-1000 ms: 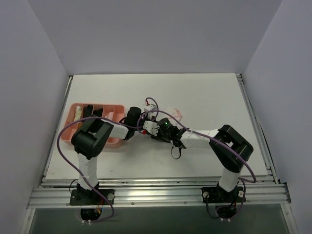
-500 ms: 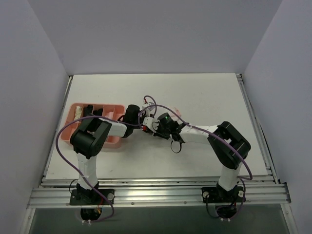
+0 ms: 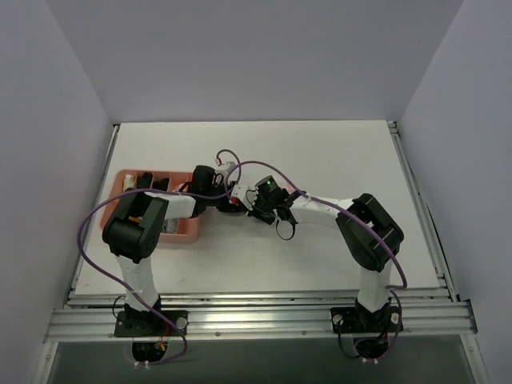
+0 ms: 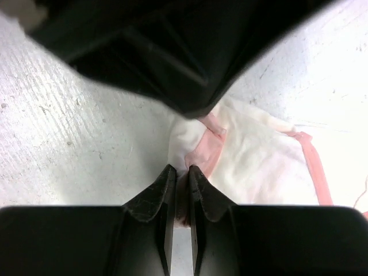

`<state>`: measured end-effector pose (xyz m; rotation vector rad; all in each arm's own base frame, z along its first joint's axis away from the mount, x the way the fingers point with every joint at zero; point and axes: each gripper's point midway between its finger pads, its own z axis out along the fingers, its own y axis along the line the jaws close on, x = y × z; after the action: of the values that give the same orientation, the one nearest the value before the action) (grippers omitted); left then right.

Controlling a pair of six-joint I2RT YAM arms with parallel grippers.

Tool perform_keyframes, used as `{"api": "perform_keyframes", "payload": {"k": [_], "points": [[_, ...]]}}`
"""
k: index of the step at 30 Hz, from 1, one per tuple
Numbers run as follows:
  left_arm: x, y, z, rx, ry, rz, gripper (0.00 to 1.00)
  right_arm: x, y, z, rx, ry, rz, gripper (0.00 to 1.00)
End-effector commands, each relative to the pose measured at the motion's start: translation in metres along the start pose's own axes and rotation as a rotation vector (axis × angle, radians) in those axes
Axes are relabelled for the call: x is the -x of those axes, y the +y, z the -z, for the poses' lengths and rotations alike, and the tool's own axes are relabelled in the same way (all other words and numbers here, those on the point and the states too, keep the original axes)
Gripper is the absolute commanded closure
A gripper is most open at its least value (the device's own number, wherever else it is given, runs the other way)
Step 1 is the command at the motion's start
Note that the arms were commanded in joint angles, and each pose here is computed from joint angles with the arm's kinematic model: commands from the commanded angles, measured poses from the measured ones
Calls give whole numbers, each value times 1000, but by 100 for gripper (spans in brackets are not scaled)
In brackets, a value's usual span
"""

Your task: Roll the underwear

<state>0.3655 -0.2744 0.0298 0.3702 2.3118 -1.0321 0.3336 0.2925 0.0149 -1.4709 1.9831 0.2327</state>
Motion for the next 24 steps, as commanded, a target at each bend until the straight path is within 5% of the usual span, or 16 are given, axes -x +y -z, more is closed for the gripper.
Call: {"api": "perform_keyframes", "payload": {"k": [1,10,14,20,24], "points": [[38,-2,18,29,-84,25,56,-57,24,3,95,190,-93,100],[101,-1,64,73,-250,59,66,-36,23,9,159,95,-193,100],[148,-17,96,113,-403,0,59,-27,27,10,195,57,-262,100],[233,-79,161,28,-685,-238,57,-16,30,16,236,-32,-396,100],[247,-109,160,-103,-608,-424,55,-9,31,22,250,-138,-499,100]]}}
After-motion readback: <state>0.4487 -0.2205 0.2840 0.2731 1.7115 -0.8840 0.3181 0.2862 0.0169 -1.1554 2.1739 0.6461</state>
